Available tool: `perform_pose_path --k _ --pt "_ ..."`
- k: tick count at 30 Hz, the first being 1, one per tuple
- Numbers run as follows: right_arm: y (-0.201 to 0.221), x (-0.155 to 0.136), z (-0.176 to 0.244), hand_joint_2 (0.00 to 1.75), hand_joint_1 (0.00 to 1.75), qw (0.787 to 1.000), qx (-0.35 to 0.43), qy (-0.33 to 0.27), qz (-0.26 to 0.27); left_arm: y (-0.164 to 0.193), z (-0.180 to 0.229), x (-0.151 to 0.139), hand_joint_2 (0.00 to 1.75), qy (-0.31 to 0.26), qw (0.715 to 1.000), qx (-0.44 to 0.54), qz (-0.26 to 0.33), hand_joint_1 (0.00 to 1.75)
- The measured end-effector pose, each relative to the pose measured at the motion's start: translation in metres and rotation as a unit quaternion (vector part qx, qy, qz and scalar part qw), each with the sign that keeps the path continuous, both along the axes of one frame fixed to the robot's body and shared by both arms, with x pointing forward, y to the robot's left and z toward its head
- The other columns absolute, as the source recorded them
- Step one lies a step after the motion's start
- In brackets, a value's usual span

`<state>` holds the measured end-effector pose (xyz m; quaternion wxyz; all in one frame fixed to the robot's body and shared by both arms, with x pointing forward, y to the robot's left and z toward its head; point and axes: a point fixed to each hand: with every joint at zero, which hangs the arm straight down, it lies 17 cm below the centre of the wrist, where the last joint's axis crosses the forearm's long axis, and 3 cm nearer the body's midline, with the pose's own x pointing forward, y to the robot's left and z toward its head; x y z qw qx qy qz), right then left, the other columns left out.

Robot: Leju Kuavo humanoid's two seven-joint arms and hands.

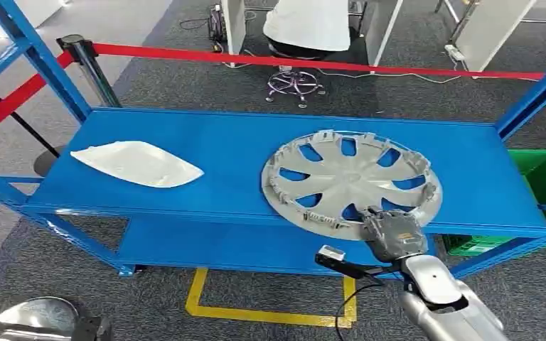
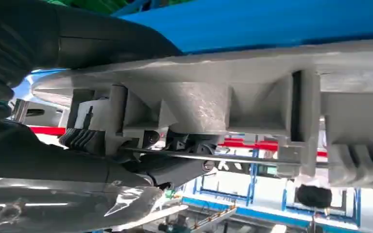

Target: Take the parts from the cabinet and place them on the table.

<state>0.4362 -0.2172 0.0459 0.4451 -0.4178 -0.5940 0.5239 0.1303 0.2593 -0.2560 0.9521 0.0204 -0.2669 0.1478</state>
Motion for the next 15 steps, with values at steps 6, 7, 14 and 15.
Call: perform_pose_path --k 6,7,14,15 --pt "0.030 -0.041 0.074 1.75 1.75 0.989 0.043 -0.135 0.040 0.006 0.000 -0.001 1.75 -0.002 1.000 0.014 0.011 0.00" --pt "0.032 -0.047 0.085 1.75 1.75 0.987 0.051 -0.149 0.042 0.007 0.000 -0.002 1.75 -0.001 1.000 0.018 0.011 0.00" --pt "0.042 -0.066 0.119 1.75 1.75 0.978 0.071 -0.190 0.056 0.007 0.000 -0.002 1.75 0.000 1.000 0.026 0.005 0.00" --pt "0.043 -0.068 0.120 1.75 1.75 0.977 0.073 -0.192 0.056 0.007 0.000 -0.002 1.75 0.000 1.000 0.026 0.005 0.00"
